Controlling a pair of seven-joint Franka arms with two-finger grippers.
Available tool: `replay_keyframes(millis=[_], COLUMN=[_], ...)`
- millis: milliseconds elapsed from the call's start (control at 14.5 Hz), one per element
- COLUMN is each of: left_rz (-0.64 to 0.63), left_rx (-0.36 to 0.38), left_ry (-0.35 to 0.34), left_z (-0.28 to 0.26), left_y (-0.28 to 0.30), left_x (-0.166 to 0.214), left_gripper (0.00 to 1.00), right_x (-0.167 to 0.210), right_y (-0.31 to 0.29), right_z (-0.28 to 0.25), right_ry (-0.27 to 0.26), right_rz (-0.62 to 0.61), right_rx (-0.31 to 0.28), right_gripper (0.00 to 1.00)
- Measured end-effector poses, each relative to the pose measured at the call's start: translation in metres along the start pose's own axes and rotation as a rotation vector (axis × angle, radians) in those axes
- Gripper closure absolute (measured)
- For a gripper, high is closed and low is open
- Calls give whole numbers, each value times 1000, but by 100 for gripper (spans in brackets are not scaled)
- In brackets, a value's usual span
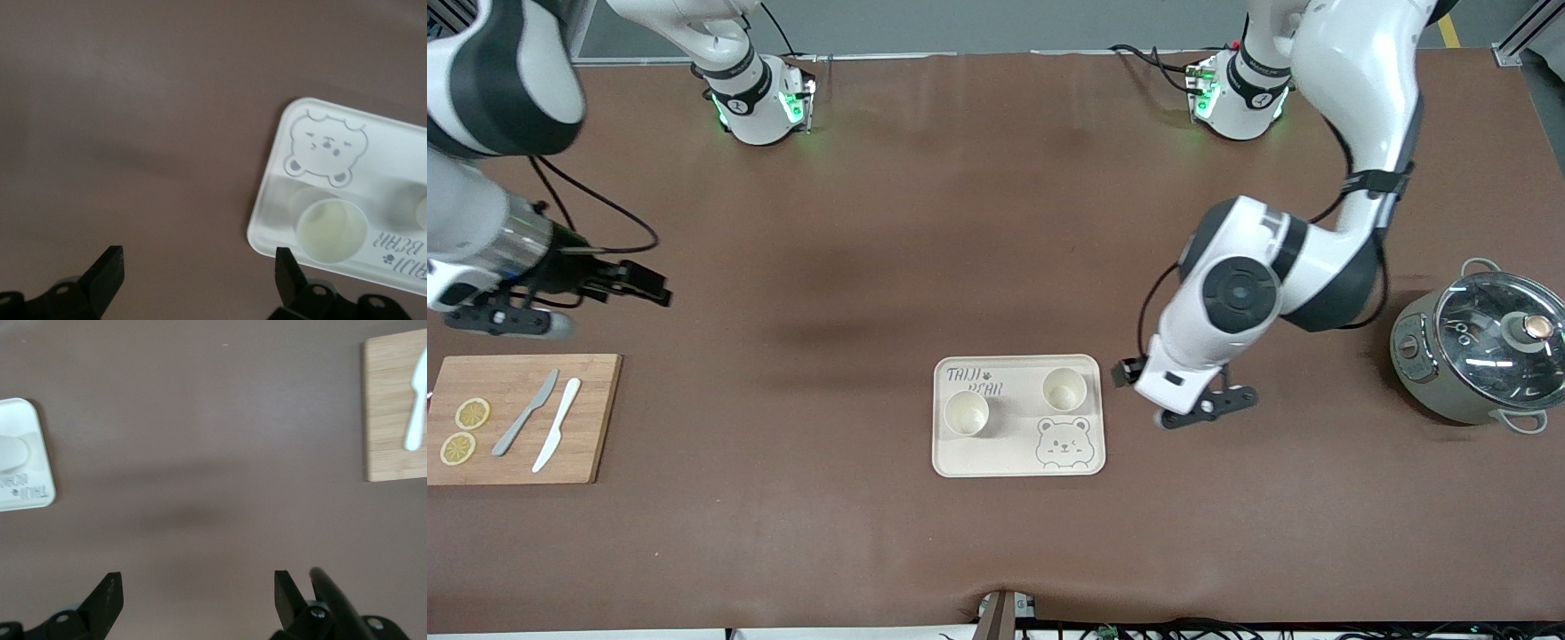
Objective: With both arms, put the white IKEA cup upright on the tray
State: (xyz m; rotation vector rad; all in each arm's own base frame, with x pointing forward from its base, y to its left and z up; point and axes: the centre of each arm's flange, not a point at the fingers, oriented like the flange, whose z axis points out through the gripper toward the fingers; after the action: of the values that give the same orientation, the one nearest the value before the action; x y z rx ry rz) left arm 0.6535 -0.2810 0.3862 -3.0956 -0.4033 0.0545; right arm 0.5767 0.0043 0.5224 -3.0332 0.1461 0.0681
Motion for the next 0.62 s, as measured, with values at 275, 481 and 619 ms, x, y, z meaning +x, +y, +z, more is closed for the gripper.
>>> replay_keyframes(millis=[275,481,619], left_rz=[48,119,131], left_rx=[-4,-13,-19], left_ry=[10,25,40], left_z=[-21,-37,-48], left_y=[-61,-118,-151], left_x=[37,65,79], left_gripper=[0,0,0], right_x=[-7,-30,-53], right_y=[51,40,31], right_z=[-17,-49,-79], right_ry=[29,36,23], right_rz=[-1,-6,23], right_rx=[4,4,-24], right_gripper=[0,0,0])
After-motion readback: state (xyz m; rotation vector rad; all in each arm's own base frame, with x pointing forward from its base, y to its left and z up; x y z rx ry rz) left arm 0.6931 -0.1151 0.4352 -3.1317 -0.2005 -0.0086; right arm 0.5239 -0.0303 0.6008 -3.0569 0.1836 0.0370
